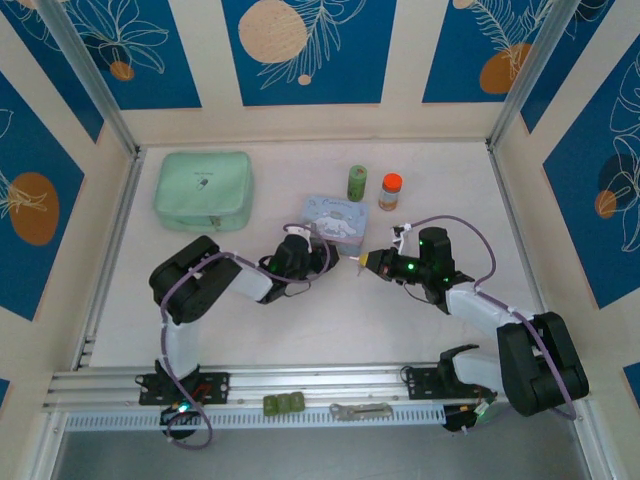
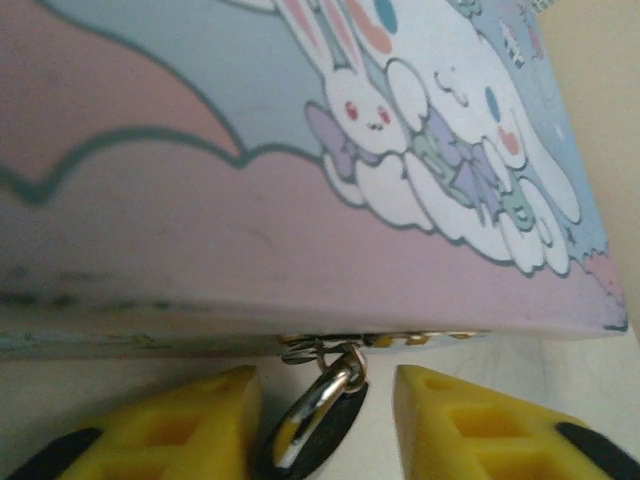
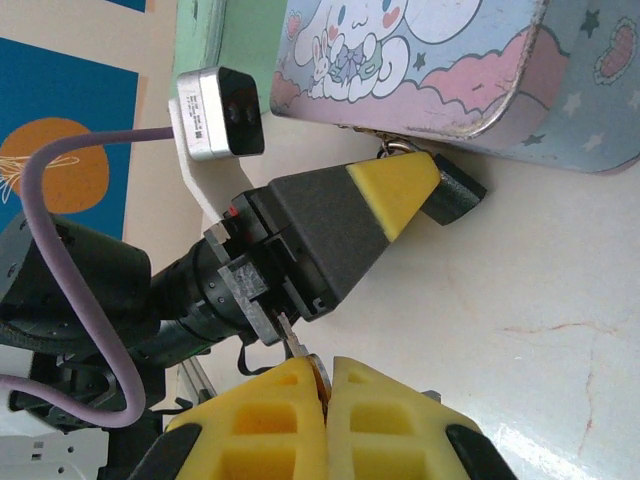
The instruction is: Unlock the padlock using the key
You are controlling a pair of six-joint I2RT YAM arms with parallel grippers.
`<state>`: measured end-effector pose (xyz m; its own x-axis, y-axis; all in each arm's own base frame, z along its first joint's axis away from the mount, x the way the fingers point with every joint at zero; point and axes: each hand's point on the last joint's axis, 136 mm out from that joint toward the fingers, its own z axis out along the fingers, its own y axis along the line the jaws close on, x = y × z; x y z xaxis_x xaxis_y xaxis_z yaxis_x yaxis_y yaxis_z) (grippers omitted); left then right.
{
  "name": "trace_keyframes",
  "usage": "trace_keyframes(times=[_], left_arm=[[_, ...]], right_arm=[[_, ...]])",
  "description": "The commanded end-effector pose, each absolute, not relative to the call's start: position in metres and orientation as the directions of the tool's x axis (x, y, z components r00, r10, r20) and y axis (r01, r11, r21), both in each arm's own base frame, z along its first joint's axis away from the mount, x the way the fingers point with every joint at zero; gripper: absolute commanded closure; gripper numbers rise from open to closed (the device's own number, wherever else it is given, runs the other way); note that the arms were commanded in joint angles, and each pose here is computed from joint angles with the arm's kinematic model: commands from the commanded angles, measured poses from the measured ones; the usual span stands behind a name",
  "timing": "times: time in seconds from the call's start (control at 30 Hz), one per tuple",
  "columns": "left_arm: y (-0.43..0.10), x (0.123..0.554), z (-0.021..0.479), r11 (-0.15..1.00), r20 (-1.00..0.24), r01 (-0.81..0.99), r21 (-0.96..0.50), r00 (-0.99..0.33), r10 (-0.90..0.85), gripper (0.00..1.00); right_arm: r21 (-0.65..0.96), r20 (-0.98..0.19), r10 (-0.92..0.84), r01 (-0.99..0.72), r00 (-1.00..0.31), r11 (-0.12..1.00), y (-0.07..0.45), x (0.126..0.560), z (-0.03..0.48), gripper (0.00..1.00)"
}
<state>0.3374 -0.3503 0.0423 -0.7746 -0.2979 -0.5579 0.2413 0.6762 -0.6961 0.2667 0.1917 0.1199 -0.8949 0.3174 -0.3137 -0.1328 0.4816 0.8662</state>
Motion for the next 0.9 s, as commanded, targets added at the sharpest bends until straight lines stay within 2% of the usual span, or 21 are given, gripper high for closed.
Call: trace_keyframes(times=[0.0, 0.2, 0.37, 0.47, 0.63, 0.87], left_arm=[[-0.359, 0.319, 0.012, 0.698, -0.497, 0.201, -0.687, -0.831, -0.251, 0.68], [-0.363, 0.324, 0.007, 0.691, -0.481, 0.174, -0.702, -0.831, -0.279, 0.77], [-0.37, 0.326, 0.015, 0.645, -0.455, 0.16, -0.747, -0.831, -0.321, 0.89], [-0.372, 0.327, 0.024, 0.608, -0.434, 0.151, -0.779, -0.83, -0.349, 1.0], [-0.374, 0.329, 0.046, 0.511, -0.375, 0.133, -0.849, -0.834, -0.406, 1.0], [-0.375, 0.331, 0.068, 0.33, -0.235, 0.063, -0.942, -0.826, -0.512, 1.0]], right_arm=[[0.866, -0.301, 0.335, -0.109, -0.893, 0.487, 0.187, 0.266, 0.114, 1.0], [0.863, -0.293, 0.347, -0.091, -0.891, 0.496, 0.184, 0.265, 0.109, 1.0], [0.861, -0.283, 0.356, -0.072, -0.891, 0.503, 0.181, 0.264, 0.103, 1.0], [0.863, -0.274, 0.365, -0.06, -0.89, 0.501, 0.179, 0.262, 0.099, 1.0], [0.865, -0.255, 0.37, -0.039, -0.893, 0.5, 0.175, 0.261, 0.09, 1.0], [0.881, -0.198, 0.472, 0.055, -0.859, 0.47, 0.169, 0.265, 0.077, 1.0]])
